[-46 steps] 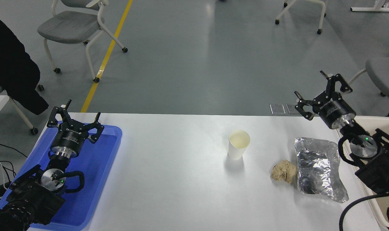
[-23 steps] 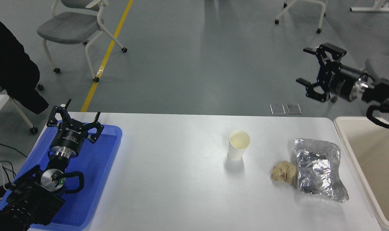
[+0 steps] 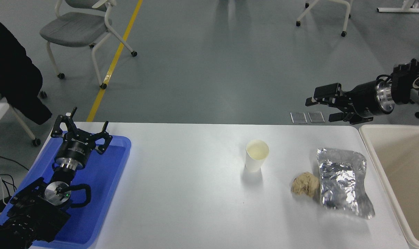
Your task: Pick up paper cup place in dustbin
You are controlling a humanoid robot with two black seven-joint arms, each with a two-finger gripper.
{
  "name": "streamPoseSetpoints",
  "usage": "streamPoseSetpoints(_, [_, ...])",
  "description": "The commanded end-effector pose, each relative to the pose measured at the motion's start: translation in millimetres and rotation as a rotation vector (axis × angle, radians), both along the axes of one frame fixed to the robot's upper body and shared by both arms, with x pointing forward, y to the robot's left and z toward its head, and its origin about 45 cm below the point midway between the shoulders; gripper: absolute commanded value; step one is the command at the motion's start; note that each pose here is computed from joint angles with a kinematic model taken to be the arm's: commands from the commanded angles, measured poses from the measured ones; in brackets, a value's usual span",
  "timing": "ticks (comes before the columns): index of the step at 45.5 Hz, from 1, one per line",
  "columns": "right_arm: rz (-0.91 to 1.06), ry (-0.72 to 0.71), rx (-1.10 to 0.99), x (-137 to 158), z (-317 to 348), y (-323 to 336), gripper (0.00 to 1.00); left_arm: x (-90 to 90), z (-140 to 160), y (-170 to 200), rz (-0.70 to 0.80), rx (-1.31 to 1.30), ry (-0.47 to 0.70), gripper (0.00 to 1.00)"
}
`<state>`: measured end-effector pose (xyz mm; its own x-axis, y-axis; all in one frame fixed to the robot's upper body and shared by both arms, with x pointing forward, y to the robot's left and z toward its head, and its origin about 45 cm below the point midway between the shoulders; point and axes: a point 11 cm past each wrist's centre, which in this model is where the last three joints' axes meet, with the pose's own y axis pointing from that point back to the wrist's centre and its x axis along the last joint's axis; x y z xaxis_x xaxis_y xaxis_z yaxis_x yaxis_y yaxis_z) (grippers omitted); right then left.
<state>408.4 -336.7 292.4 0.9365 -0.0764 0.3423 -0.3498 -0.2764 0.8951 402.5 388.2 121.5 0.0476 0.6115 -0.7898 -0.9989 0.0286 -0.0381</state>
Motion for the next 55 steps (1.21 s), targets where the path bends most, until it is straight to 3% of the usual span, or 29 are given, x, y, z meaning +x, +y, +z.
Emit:
streamPoseSetpoints(1, [0.168,0.070,-0.298,-25.6,31.8,-1.6,1.00,0.3,0.3,-0.5,-0.001,-0.001,-0.001,1.00])
streamPoseSetpoints(12, [0.245,0.211,-0.364,-57.1,52.0,19.5,1.00,-0.2,0.4,1.8,0.003,0.002,0.000,1.00])
streamPoseSetpoints(23, [0.148,0.235,-0.236,-75.4,81.7,48.3,1.00,0.1,0.8,1.0,0.001,0.001,-0.002,1.00])
streamPoseSetpoints(55, [0.127,0.224,-0.195,-67.6,84.4,64.8,1.00,-0.4,0.3,1.3,0.001,0.001,0.000,1.00])
